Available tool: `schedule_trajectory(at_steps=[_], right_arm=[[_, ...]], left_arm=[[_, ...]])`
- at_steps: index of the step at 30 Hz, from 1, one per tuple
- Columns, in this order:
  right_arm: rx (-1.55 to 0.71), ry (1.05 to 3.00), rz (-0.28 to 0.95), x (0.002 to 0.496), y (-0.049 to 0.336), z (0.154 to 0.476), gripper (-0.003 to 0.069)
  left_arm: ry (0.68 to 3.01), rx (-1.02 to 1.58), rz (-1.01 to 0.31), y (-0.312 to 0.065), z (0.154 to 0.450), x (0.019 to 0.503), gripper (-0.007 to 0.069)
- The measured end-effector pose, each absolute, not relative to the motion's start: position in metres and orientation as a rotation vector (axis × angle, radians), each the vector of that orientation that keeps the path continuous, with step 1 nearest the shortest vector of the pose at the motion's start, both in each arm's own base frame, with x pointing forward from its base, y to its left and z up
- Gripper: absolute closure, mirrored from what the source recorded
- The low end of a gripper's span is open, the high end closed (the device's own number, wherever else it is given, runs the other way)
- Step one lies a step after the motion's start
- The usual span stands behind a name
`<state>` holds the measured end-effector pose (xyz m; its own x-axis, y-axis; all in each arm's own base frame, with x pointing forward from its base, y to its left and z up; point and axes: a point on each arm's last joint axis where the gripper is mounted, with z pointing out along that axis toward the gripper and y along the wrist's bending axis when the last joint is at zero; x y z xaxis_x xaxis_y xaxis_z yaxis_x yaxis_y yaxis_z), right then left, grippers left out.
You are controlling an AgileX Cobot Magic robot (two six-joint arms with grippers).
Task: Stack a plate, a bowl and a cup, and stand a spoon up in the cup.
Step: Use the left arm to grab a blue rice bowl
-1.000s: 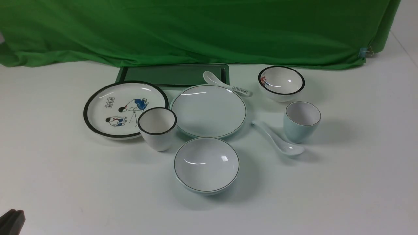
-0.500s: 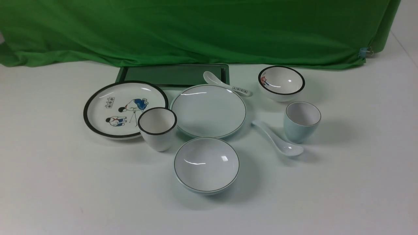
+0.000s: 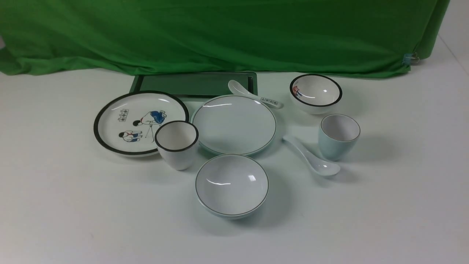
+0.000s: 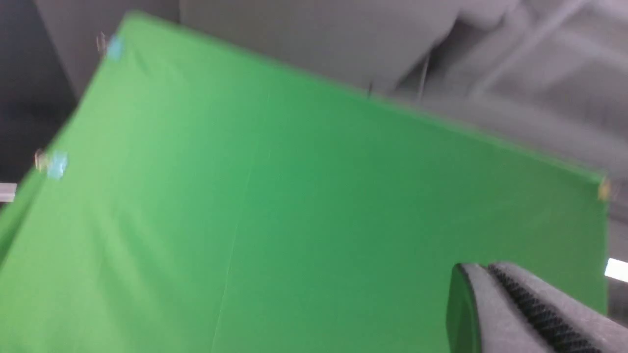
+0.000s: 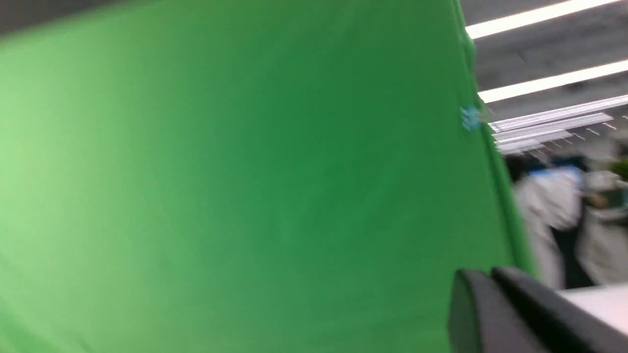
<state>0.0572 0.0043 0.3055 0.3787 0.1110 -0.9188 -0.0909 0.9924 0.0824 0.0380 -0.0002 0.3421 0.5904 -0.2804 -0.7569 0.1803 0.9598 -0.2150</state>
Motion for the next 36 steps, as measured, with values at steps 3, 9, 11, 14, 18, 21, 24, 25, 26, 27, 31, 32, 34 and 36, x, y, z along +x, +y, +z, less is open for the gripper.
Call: schedule_trajectory(at_steps=[3, 9, 11, 14, 18, 21, 24, 25, 26, 27, 31, 32, 34, 36], right_arm=[[-0.057, 1.288, 0.001, 0.079, 0.004, 0.322, 0.0643], [-0.128, 1.687, -0.051, 0.147, 0.006, 0.309, 0.0644], [-0.147, 1.867, -0.036, 0.162, 0.010, 0.299, 0.0644], [-0.295, 2.271, -0.057, 0.180, 0.024, 0.281, 0.0644], [-0.490, 2.499, -0.074, 0.197, 0.044, 0.266, 0.0644], [-0.612, 2.543, -0.059, 0.213, 0.065, 0.257, 0.0644], [-0.684, 2.527, -0.041, 0.225, 0.082, 0.251, 0.0642], [-0.710, 2.522, -0.035, 0.229, 0.087, 0.249, 0.0641], [-0.720, 2.527, -0.036, 0.231, 0.089, 0.247, 0.0641], [-0.730, 2.533, -0.036, 0.232, 0.091, 0.245, 0.0639], [-0.737, 2.537, -0.037, 0.234, 0.092, 0.243, 0.0634], [-0.737, 2.535, -0.037, 0.234, 0.092, 0.244, 0.0631], [-0.737, 2.534, -0.037, 0.234, 0.092, 0.244, 0.0629], [-0.737, 2.534, -0.037, 0.234, 0.092, 0.244, 0.0626]], left_arm=[[1.052, -0.116, -0.244, -0.002, 0.363, 0.063, 0.0654], [1.474, -0.158, -0.234, -0.005, 0.352, 0.147, 0.0654], [1.655, -0.134, -0.208, -0.009, 0.339, 0.165, 0.0654], [2.074, -0.001, -0.179, -0.030, 0.311, 0.191, 0.0654], [2.369, 0.153, -0.235, -0.059, 0.287, 0.210, 0.0645], [2.510, 0.279, -0.271, -0.088, 0.263, 0.230, 0.0583], [2.567, 0.367, -0.291, -0.115, 0.249, 0.248, 0.0446], [2.585, 0.394, -0.299, -0.126, 0.243, 0.256, 0.0376], [2.594, 0.413, -0.300, -0.132, 0.240, 0.261, 0.0327], [2.614, 0.432, -0.298, -0.140, 0.232, 0.269, 0.0267], [2.647, 0.457, -0.295, -0.157, 0.217, 0.290, 0.0116], [2.658, 0.459, -0.290, -0.163, 0.211, 0.301, 0.0082], [2.685, 0.474, -0.267, -0.168, 0.197, 0.312, 0.0071], [2.706, 0.500, -0.247, -0.171, 0.185, 0.320, 0.0111]])
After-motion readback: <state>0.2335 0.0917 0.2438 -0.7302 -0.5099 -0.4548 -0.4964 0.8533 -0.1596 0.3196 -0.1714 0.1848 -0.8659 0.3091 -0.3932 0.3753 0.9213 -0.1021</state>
